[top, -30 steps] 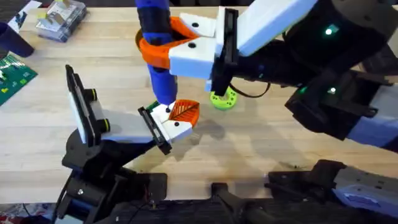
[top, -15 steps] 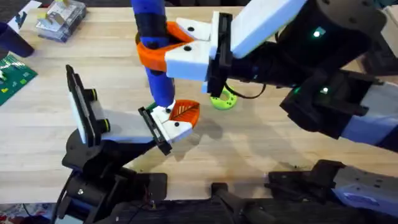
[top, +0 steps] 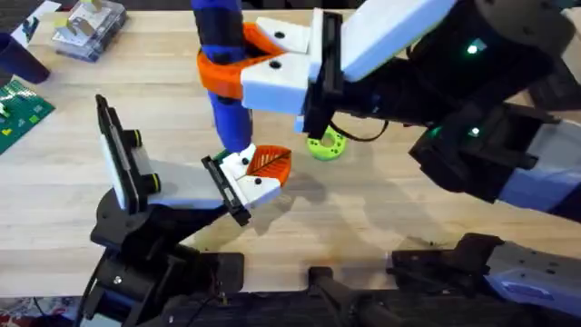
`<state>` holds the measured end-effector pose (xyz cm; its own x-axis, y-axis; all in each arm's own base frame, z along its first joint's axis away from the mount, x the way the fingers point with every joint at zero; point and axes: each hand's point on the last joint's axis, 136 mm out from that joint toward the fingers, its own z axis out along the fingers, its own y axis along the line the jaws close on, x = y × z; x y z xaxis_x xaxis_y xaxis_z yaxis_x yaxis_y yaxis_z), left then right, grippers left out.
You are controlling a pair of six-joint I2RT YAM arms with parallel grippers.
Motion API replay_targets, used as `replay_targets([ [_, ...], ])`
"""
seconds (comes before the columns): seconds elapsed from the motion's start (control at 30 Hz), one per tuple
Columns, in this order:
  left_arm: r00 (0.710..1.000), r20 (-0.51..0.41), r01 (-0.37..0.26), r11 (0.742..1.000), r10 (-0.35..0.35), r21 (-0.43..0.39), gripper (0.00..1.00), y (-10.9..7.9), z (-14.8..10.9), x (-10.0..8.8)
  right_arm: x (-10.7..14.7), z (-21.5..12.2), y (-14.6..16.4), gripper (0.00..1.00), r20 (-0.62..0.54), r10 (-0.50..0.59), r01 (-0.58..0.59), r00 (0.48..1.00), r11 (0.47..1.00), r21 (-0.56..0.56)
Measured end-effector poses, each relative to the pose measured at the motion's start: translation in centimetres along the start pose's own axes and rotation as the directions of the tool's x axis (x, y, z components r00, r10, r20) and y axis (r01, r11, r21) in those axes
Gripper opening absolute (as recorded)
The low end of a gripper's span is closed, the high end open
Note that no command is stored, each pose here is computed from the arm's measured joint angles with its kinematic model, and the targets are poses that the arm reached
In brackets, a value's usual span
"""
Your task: Pick up the gripper from the table and insert it into the empty holder that is missing its gripper. Then pick up a screw, insert it into the mounting hole, and use the screwdriver to tighten it. Finally, clean up the table by picking up the vegetable and placing it into the bucket.
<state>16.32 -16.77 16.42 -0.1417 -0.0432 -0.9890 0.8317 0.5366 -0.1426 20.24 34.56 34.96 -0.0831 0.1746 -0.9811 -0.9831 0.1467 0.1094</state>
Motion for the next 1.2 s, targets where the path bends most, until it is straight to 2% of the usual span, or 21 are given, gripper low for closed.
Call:
replay_targets([
  [0.93,1.0,0.0,0.0,1.0,0.0,0.0,0.013,0.0,0.0,0.0,0.0,-0.4,-1.0,0.026,-0.001,0.066,-0.066,0.998,0.998,0.025],
  [1.2,1.0,0.0,0.0,1.0,0.0,0.0,0.013,0.0,0.0,0.0,0.9,-0.4,-1.2,0.026,-0.034,0.096,-0.094,0.995,0.995,0.036],
])
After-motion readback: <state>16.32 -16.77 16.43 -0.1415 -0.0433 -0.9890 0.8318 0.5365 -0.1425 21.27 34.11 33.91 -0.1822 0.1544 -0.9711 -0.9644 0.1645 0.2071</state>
